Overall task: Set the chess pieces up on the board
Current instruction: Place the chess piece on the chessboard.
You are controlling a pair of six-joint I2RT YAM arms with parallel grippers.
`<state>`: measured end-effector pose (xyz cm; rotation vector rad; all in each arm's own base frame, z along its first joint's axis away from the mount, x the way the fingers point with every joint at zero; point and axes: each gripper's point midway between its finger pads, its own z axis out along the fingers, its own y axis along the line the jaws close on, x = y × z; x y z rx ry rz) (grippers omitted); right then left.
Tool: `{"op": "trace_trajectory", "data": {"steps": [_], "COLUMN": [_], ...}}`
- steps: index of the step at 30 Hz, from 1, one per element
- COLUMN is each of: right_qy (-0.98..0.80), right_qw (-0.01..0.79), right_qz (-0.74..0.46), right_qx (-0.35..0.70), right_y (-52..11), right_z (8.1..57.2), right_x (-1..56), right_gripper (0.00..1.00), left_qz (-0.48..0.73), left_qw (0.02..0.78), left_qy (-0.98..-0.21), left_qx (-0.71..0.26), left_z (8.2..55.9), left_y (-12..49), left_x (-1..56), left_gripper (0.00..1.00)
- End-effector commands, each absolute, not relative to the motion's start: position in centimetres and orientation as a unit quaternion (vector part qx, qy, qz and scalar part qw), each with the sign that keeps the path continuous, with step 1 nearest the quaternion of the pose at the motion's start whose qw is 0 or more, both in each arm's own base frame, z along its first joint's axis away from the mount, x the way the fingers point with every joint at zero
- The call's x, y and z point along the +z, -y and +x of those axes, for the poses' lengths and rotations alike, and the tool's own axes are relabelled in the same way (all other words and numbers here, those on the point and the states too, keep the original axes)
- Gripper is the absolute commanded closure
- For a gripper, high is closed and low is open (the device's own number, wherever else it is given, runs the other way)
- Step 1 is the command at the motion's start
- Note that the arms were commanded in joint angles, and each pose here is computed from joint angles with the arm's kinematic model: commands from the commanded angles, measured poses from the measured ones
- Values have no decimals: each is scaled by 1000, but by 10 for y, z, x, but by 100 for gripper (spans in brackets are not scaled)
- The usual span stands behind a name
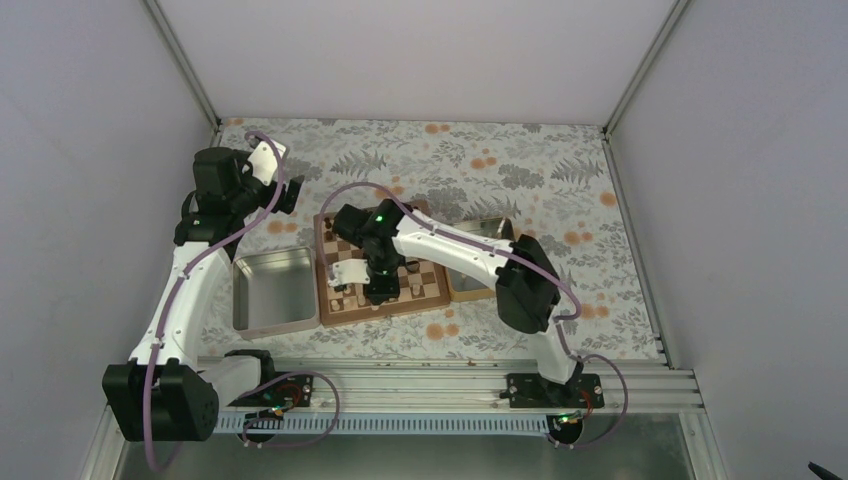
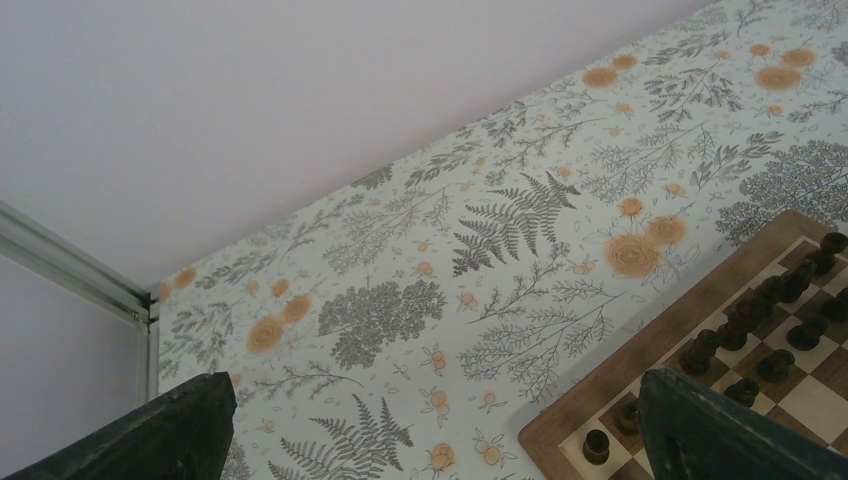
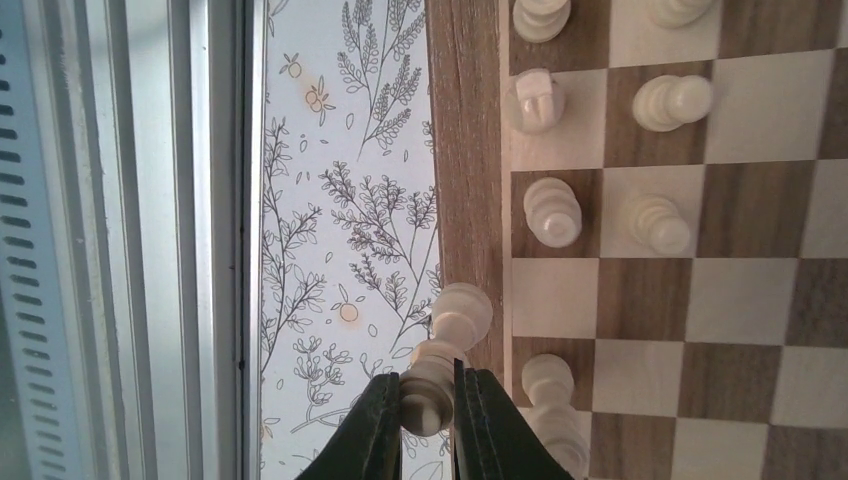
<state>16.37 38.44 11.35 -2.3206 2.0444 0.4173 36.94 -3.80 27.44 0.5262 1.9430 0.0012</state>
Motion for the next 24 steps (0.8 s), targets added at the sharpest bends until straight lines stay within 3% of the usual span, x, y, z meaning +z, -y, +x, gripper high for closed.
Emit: {"op": "trace_trajectory", "data": {"steps": [1, 24], "right_qy": [-650, -665], "right_qw": [7, 2], "right_qz": [-749, -740], "right_qx": [126, 96], "right_y": [-391, -391], "right_z": [163, 187], "right_x": [108, 90], "right_gripper": [96, 94], "left_qz": [227, 228], "left_qw": [538, 540], "left_qy": [-812, -810], "left_qx": [-1, -4], "left_z": [366, 364], "left_y": [39, 39], "left_x": [276, 277], "left_gripper": [0, 0]}}
